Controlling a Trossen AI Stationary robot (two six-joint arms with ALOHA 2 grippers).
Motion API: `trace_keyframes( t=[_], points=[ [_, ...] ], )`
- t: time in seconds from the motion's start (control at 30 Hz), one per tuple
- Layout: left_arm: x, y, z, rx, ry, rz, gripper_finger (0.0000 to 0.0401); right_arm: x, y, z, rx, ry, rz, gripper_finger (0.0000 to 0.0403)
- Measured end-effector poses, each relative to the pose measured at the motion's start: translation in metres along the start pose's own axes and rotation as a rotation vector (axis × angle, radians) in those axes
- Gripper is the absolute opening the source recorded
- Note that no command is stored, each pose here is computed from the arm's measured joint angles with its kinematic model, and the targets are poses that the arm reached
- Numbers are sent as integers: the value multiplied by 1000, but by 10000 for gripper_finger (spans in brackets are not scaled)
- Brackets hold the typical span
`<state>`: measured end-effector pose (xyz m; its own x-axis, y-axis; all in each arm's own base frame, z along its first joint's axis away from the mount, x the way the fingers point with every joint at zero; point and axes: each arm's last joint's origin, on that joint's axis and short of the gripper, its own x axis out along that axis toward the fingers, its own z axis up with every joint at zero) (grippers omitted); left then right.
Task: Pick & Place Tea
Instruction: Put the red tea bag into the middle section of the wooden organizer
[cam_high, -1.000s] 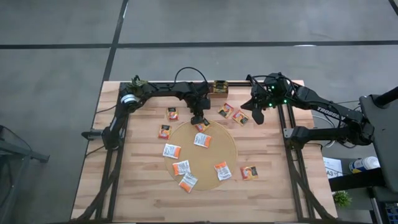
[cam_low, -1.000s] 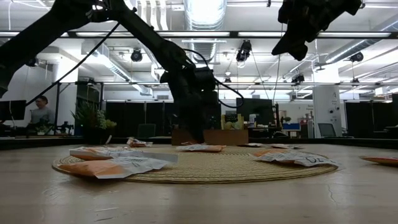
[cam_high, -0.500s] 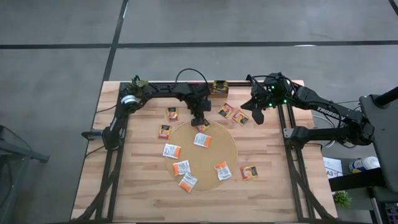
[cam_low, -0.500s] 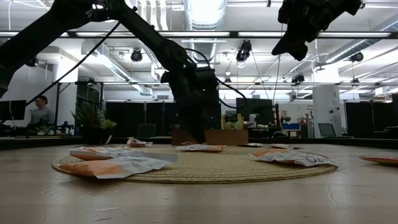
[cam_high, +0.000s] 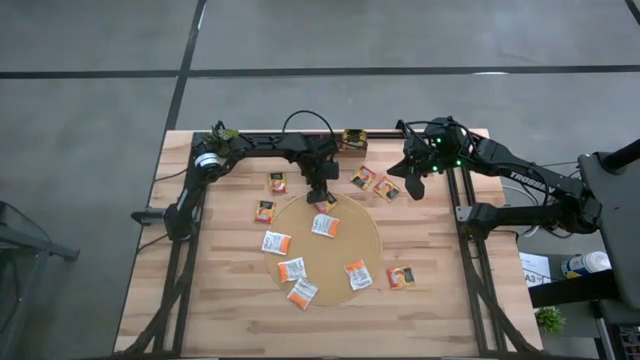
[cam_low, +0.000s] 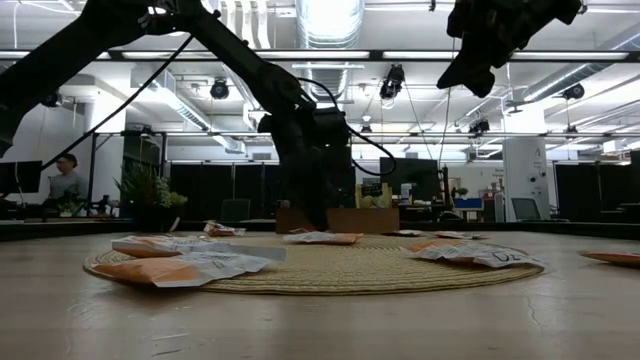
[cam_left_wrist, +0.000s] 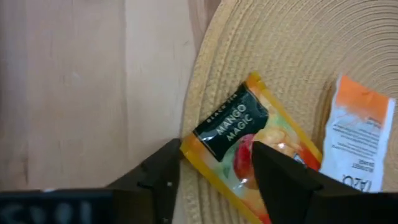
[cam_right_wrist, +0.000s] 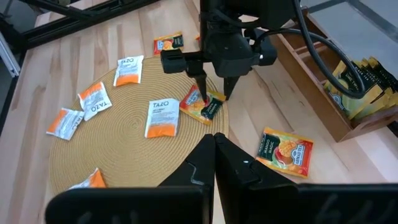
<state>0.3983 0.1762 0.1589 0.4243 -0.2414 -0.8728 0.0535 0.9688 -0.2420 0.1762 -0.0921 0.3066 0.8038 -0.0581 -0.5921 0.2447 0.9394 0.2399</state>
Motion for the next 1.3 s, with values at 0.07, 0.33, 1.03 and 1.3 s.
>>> trace_keyframes(
  t=[0.07, 0.33, 1.03, 1.3],
  points=[
    [0, 0, 0, 7, 5, 9, 154, 0, 0, 0, 0, 0, 0, 9],
    [0, 0, -1, 29, 8, 10, 19, 0, 0, 0, 0, 0, 0, 9],
    [-24, -1, 20, 25, -9, 54, 0, 0, 0, 0, 0, 0, -1, 9],
    [-52, 12, 35, 22, -86, 101, 0, 0, 0, 0, 0, 0, -1, 9]
  ],
)
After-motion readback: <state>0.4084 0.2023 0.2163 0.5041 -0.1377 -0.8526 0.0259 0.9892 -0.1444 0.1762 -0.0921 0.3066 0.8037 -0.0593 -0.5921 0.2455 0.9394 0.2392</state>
